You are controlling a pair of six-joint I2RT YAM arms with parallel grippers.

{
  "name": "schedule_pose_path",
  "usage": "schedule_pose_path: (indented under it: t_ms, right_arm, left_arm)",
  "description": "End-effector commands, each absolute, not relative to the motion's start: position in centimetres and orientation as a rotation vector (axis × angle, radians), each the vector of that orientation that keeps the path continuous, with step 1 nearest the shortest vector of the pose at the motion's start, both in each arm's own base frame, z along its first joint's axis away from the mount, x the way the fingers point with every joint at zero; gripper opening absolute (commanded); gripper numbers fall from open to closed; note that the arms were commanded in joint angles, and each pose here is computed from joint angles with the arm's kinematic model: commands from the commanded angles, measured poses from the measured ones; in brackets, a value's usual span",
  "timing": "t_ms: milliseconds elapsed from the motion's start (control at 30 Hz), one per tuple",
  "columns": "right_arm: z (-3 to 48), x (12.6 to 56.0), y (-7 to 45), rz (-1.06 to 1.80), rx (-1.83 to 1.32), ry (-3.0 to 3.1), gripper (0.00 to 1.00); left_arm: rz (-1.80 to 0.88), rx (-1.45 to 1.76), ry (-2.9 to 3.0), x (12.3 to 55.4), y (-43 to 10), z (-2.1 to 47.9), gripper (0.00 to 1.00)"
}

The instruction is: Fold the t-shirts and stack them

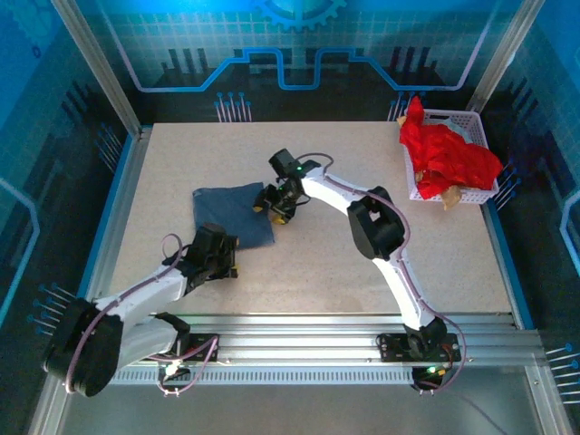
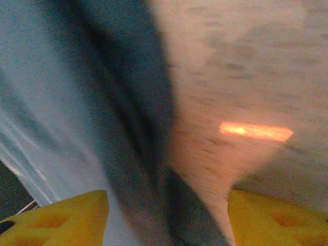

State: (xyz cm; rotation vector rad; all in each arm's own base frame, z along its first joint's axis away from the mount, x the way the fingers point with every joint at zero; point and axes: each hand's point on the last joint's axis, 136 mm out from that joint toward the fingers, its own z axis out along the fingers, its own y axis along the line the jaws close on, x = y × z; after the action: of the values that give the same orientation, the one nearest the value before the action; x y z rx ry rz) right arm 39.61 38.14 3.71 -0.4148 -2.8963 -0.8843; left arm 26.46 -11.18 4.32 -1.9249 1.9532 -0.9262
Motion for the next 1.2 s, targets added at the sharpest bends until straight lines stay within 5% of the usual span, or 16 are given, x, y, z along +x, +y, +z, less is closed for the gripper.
schedule_pose_path:
  t_ms: [0,233,667,1167]
  right_arm:
    - [8.7,39.9,34.1,-0.916,-0.397,-2.963,0.65]
    - [10.1,37.4,29.5,-0.949,-0.435,-2.956,0.65]
    - [15.8,34.6,24.4,-1.051,-0.504,-2.997,0.64]
    - [17.5,31.6,19.6,-1.038,-0.570,-3.057,0.64]
  left_arm:
    - [-1.026,-1.874,1.846,30.1,-11.6,5.8,0.64]
    - [-0.983,-1.922,1.845,31.6,-12.1,4.7,0.57]
    - [-0.908,-2.002,1.773,34.8,-9.4,2.8,0.22]
    - [-1.043,-1.733,2.023,47.2,2.5,2.9,0.14]
